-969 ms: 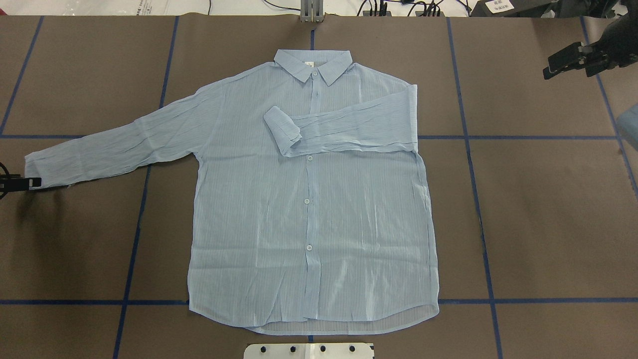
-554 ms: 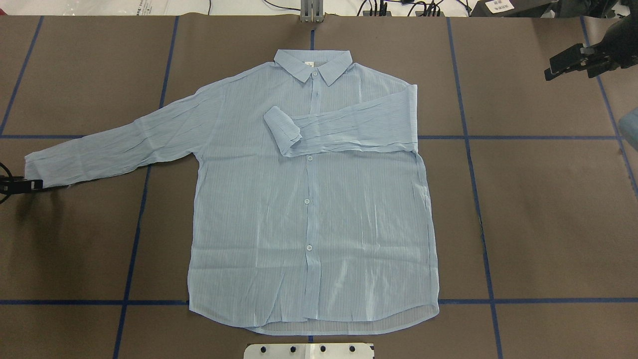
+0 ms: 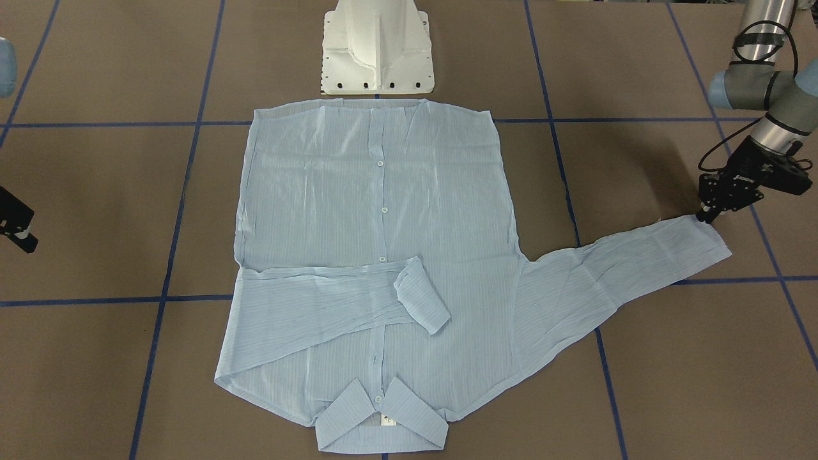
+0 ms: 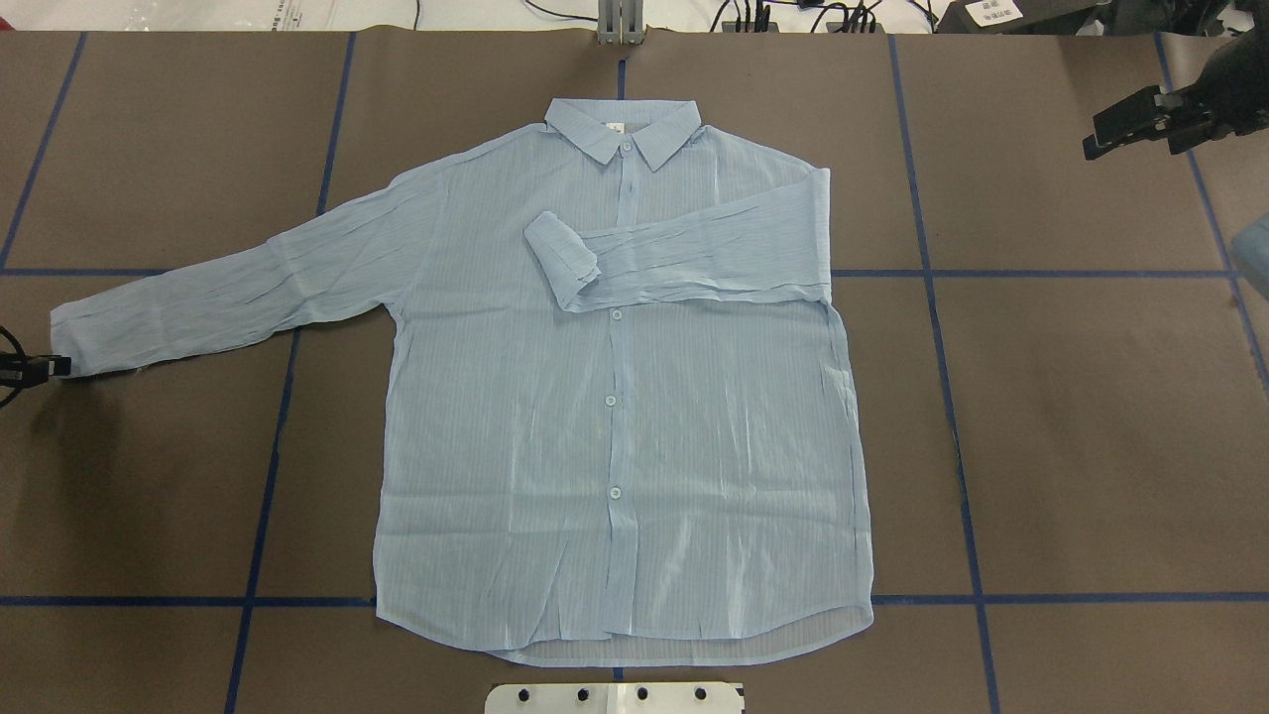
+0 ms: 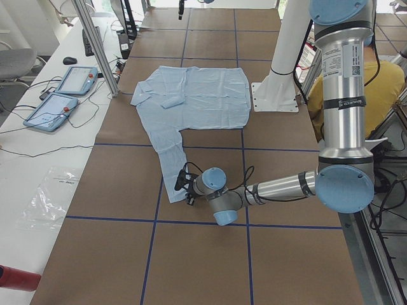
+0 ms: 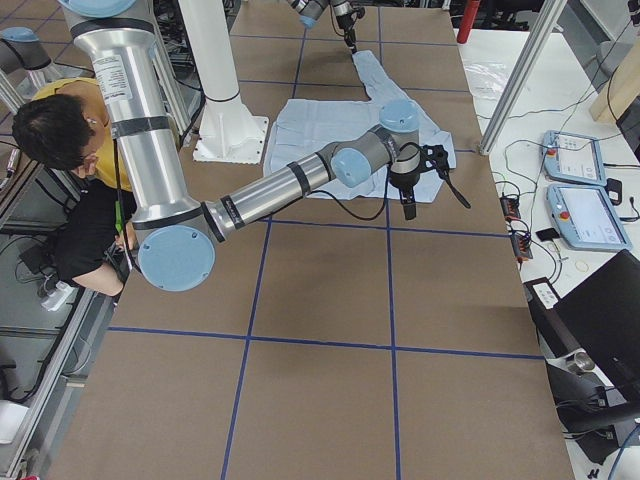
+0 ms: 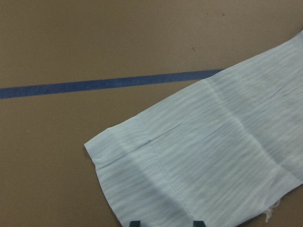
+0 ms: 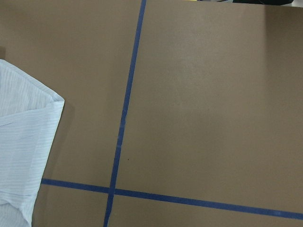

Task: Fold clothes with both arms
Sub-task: 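Raise the right gripper away while the left gripper reaches the other cuff, then grasp the cuff with the left gripper and fold it across the body, then release the sleeve and move both grippers to the shirt hem, then grasp the hem corners nearest the robot with both grippers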

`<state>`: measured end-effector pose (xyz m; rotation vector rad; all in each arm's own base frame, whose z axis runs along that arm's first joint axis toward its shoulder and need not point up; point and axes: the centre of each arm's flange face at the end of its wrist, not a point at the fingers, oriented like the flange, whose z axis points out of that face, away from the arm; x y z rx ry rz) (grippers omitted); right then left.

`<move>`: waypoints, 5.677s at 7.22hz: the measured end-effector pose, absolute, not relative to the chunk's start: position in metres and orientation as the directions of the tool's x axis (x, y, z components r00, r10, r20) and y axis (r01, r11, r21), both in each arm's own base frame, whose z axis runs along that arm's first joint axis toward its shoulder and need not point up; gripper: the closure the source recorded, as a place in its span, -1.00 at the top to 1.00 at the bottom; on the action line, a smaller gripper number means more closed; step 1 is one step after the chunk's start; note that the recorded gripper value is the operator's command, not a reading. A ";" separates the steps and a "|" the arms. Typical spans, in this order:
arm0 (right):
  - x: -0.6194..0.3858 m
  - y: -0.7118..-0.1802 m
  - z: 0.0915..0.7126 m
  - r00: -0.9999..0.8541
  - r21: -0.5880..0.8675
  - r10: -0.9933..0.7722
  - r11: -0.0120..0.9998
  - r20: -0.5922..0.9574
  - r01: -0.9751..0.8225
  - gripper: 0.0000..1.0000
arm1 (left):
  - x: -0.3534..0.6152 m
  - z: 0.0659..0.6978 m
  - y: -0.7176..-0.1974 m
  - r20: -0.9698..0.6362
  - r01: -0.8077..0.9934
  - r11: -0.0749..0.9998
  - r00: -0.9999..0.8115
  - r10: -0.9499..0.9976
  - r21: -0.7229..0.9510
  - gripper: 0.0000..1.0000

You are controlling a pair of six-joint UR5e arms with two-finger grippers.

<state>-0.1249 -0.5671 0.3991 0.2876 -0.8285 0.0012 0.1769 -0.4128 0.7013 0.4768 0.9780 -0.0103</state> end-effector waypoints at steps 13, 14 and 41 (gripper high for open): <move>-0.128 -0.573 0.391 0.676 0.254 -0.107 0.959 0.729 -0.122 1.00 | 0.425 0.179 -0.551 -0.976 0.403 0.892 0.156 0.153 0.204 -1.00; -0.129 -0.574 0.391 0.676 0.254 -0.107 0.959 0.729 -0.122 1.00 | 0.459 0.156 -0.529 -0.978 0.399 0.895 0.130 0.162 0.201 -1.00; -0.396 -0.235 0.326 0.634 0.087 0.154 0.939 0.758 -0.332 1.00 | 0.479 0.369 -0.193 -0.774 0.100 0.981 0.629 0.067 0.166 -0.79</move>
